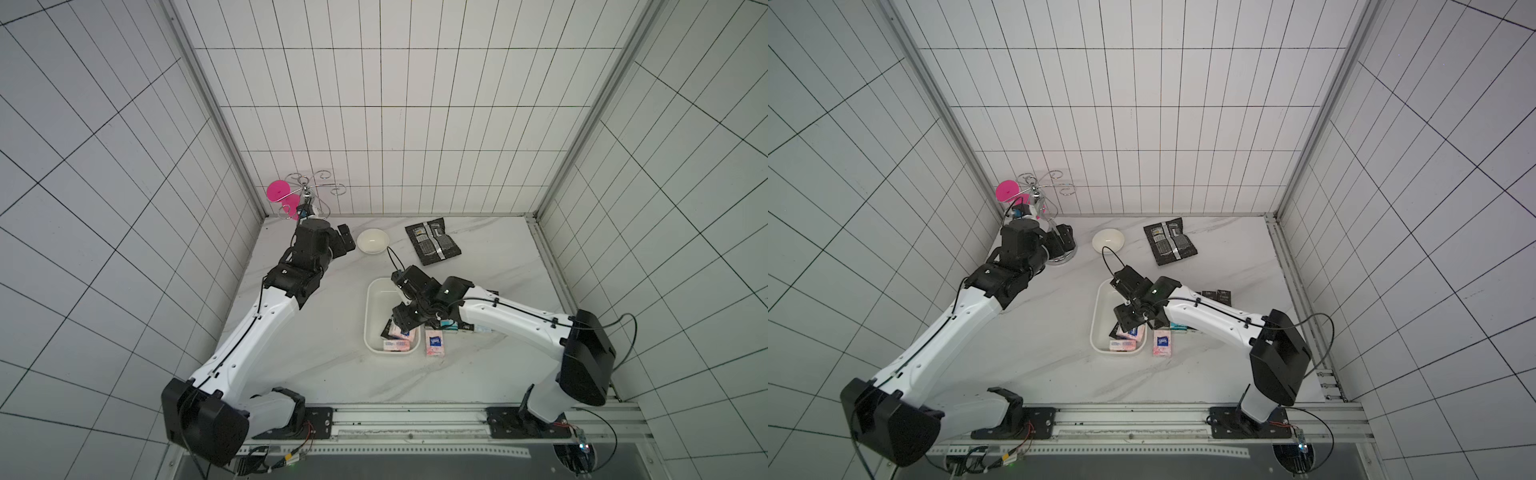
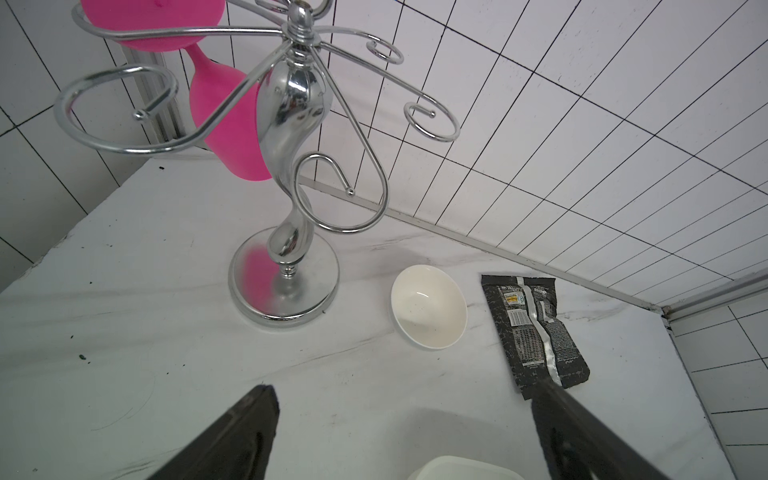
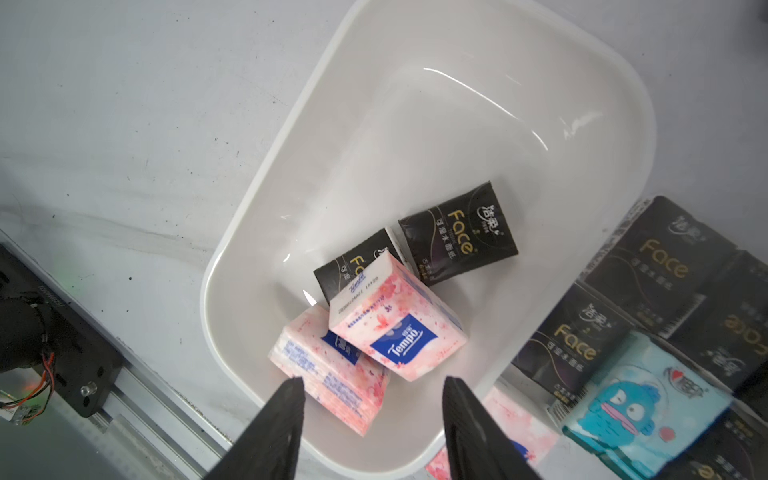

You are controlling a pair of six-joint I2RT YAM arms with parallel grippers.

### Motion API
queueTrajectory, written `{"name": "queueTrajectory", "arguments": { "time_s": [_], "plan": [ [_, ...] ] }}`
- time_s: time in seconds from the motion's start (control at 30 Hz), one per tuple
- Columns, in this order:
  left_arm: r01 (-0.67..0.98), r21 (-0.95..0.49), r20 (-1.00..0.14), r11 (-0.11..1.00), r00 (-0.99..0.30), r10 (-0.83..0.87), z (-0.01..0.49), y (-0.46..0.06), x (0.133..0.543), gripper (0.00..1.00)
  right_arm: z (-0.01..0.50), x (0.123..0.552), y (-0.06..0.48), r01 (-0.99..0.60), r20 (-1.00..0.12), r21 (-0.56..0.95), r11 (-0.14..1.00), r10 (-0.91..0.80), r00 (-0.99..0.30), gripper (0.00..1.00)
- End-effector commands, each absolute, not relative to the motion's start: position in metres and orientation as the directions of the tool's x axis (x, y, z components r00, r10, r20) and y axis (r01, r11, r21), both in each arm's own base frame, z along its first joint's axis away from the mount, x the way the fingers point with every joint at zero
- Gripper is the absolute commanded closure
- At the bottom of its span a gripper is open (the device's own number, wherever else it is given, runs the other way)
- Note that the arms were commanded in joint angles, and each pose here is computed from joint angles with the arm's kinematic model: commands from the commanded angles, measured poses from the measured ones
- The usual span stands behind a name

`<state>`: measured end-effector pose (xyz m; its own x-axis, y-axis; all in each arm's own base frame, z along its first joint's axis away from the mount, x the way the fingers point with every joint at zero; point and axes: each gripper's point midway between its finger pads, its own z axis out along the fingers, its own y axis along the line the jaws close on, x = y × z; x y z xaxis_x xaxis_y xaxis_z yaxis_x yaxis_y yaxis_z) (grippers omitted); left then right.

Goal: Take the pocket tissues out of the storage box
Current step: Pick up the pocket tissues from the storage box.

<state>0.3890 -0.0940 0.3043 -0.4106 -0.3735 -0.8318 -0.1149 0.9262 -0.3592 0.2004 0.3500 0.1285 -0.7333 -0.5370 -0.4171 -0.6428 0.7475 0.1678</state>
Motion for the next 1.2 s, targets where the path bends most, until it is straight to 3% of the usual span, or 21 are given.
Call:
{"name": "queueTrajectory", "arguments": {
  "time_s": [0.0,0.53,0.87,1.03,1.17],
  "plan": [
    [-0.114,-0.363,-0.842,0.925,-0.386,-0.378,0.315,-0.09,0.386,0.01,0.126,0.207,0.36,-0.654,-0.417,0.15,0.741,-0.553,-0.722,0.43],
    [-0.117,-0.36,-0.844,0.926,-0.383,-0.376,0.315,-0.086,0.382,0.02,0.085,0.199,0.36,-0.452,-0.316,0.146,0.88,-0.391,-0.864,0.5],
    [-0.114,-0.368,-0.842,0.923,-0.38,-0.383,0.316,-0.086,0.38,0.01,0.064,0.205,0.353,-0.273,-0.34,0.121,0.954,-0.219,-0.914,0.5],
    [-0.111,-0.37,-0.841,0.922,-0.381,-0.384,0.316,-0.086,0.38,0.01,0.051,0.202,0.356,-0.256,-0.327,0.102,0.961,-0.21,-0.921,0.57],
    [-0.113,-0.37,-0.842,0.922,-0.38,-0.384,0.316,-0.085,0.38,0.01,0.044,0.198,0.362,-0.239,-0.314,0.123,0.963,-0.191,-0.93,0.69]
  ]
}}
